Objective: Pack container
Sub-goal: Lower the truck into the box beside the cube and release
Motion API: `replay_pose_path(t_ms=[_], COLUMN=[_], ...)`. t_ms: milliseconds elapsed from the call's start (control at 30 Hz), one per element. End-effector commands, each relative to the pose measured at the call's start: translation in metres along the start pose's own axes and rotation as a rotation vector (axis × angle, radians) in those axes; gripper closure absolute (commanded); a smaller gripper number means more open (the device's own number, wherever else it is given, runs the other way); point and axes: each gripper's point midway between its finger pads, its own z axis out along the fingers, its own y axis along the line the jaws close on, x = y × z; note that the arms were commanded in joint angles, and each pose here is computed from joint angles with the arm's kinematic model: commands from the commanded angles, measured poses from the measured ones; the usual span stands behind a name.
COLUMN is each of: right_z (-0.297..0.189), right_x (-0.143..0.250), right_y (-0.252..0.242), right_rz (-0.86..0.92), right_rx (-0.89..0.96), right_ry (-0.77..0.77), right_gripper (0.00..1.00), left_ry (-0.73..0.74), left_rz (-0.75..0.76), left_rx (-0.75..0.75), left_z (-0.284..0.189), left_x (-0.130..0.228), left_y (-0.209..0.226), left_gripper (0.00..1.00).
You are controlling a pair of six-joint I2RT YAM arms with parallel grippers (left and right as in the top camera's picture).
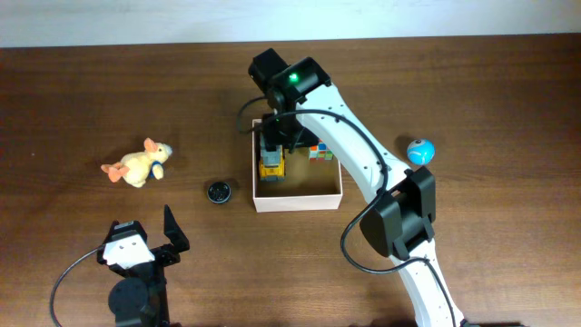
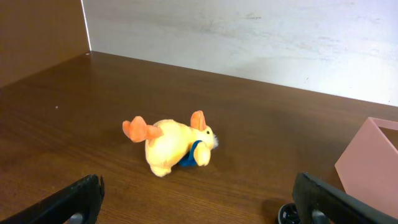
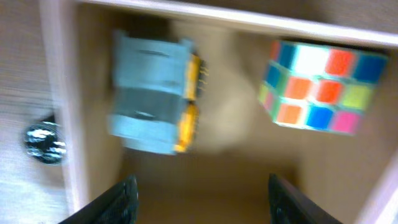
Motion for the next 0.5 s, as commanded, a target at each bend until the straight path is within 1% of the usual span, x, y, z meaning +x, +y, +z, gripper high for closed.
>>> replay_pose_path(t_ms=[0, 200, 467], right_z=[-0.006, 0.016, 0.05], right_x=[-0.002, 0.001, 0.003], right_y=[-0.022, -0.037, -0.041], right_rz=[-0.042, -0.096, -0.122], right_rx=[0.067, 0.094, 0.094], right_ry=[-0.014, 0.03, 0.048], right_gripper=[0.39, 0.39, 0.39], left_ry=[0.004, 0.004, 0.004], left_rz=[0.001, 0.001, 0.001], left_rx=[0.011, 0.011, 0.011], left_z=[0.001, 0.001, 0.001], left_x=[0.003, 0.003, 0.003], left_y=[-0.001, -0.001, -0.001], left_gripper=[0.01, 0.01, 0.01])
